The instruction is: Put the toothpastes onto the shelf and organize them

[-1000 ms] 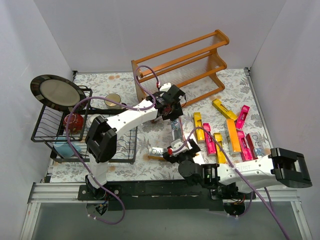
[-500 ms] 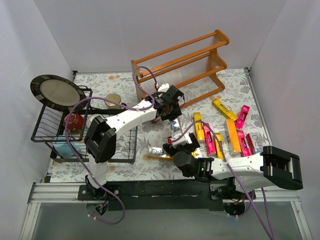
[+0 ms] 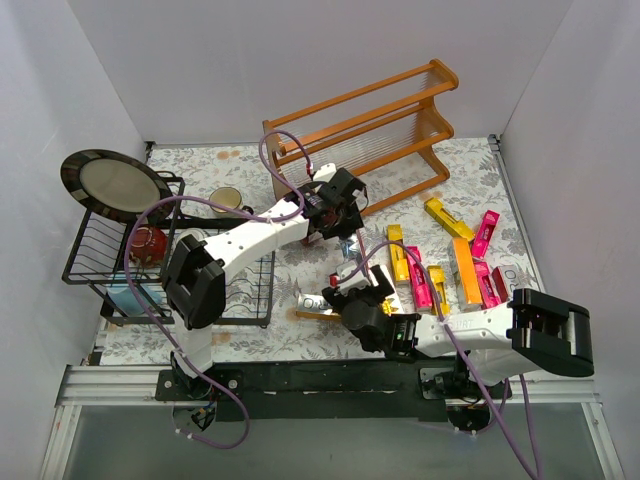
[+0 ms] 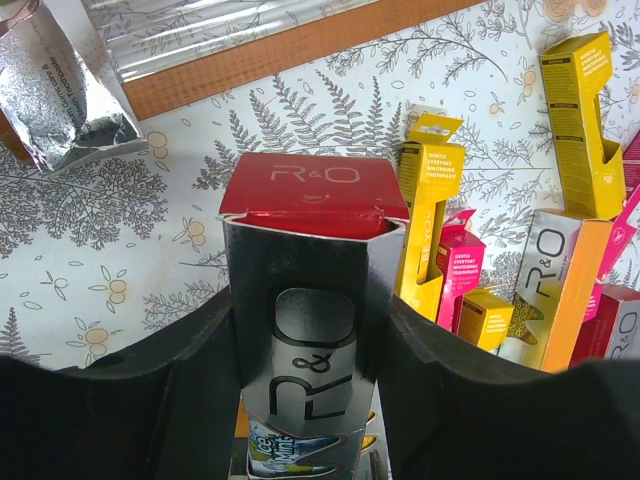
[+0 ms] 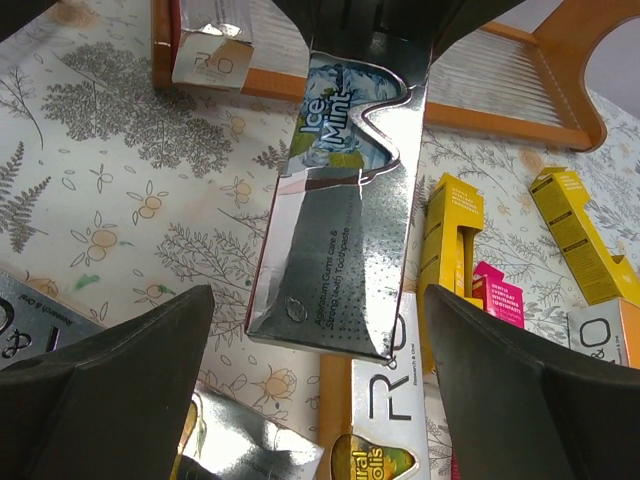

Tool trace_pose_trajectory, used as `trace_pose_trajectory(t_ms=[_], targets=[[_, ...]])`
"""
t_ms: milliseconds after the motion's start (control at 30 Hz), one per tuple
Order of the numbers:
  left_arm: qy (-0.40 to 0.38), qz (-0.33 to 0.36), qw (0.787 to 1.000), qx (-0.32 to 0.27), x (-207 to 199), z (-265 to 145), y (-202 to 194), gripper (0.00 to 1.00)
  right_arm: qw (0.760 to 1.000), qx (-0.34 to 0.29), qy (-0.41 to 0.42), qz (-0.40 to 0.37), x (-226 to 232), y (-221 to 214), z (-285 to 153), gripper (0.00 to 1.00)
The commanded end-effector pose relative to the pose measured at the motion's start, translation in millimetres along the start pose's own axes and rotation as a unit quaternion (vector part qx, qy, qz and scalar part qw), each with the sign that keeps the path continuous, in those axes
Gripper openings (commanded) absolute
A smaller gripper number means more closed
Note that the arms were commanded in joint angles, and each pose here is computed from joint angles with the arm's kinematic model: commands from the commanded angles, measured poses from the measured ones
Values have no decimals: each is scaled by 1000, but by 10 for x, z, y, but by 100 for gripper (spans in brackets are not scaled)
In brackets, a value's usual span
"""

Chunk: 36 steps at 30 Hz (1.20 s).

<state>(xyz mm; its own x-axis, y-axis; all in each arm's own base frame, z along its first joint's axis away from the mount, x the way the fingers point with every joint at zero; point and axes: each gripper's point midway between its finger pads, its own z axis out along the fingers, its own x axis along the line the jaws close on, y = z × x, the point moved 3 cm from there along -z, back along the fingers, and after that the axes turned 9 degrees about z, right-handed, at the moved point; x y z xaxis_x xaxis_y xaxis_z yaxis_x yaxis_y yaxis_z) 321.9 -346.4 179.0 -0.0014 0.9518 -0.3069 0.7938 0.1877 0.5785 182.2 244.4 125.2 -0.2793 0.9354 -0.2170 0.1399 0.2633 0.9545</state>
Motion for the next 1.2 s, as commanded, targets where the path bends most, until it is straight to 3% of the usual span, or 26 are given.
trace_pose_trajectory(t_ms=[0, 467, 700, 900, 1167], targets=[[-37, -23, 998, -34, -96, -349, 227, 6, 997, -36, -28, 62, -50, 217, 58, 92], [-46, -24, 998, -21, -119, -336, 176, 8, 995, -87, -46, 26, -159, 305, 150, 74], [-46, -23, 998, -30, -103, -370, 203, 13, 995, -88, -46, 14, -139, 311, 162, 57], [-56, -22, 996, -68, -103, -471, 341, 44, 996, -78, -3, 33, -70, 315, 131, 40], [-71, -30, 983, -164, 63, -791, 591, 81, 997, -43, 54, 37, -11, 215, 78, 36]])
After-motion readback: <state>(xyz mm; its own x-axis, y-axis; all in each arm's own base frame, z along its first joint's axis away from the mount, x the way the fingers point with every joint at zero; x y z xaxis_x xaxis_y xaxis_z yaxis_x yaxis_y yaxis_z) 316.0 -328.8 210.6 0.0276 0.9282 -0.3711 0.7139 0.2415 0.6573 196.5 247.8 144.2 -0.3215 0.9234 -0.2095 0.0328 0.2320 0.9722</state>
